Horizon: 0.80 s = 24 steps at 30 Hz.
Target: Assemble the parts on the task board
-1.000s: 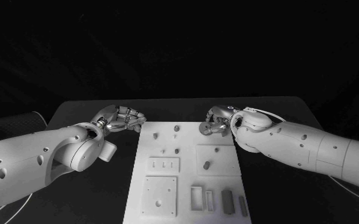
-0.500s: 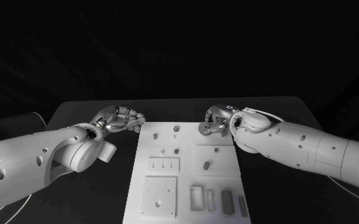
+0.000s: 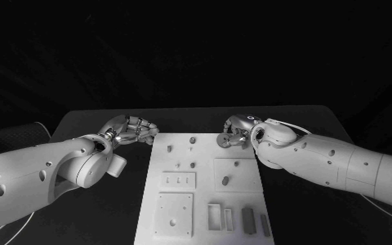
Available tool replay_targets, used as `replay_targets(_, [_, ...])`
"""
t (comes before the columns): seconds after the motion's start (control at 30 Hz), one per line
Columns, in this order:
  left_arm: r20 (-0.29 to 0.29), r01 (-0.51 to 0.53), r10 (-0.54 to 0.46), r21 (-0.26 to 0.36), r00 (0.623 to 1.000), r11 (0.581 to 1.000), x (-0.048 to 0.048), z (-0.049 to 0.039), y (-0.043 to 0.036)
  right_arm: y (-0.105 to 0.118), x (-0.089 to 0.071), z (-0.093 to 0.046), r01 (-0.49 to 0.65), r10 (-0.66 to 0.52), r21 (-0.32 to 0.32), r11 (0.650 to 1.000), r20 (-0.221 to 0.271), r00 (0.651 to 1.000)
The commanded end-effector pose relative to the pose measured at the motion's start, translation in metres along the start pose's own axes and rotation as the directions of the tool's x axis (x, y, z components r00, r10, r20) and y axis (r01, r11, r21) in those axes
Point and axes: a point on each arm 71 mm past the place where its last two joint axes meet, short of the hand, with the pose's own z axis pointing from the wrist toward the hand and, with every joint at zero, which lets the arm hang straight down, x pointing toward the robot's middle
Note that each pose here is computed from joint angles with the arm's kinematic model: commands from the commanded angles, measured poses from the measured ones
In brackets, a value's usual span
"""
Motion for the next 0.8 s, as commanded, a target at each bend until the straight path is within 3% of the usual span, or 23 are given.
replay_targets(0.03, [0.0, -0.002, 0.002, 0.011, 1.0, 1.0, 0.0006, 0.0, -0.0017, 0.003, 0.0, -0.002, 0.027, -0.027, -0.012, 1.0, 0.014, 1.0])
replay_targets(0.8, [0.005, -0.003, 0.003, 0.013, 1.0, 1.0, -0.0003, 0.0002, -0.0017, 0.024, -0.007, -0.011, 0.063, -0.059, -0.077, 0.995, 0.059, 0.997])
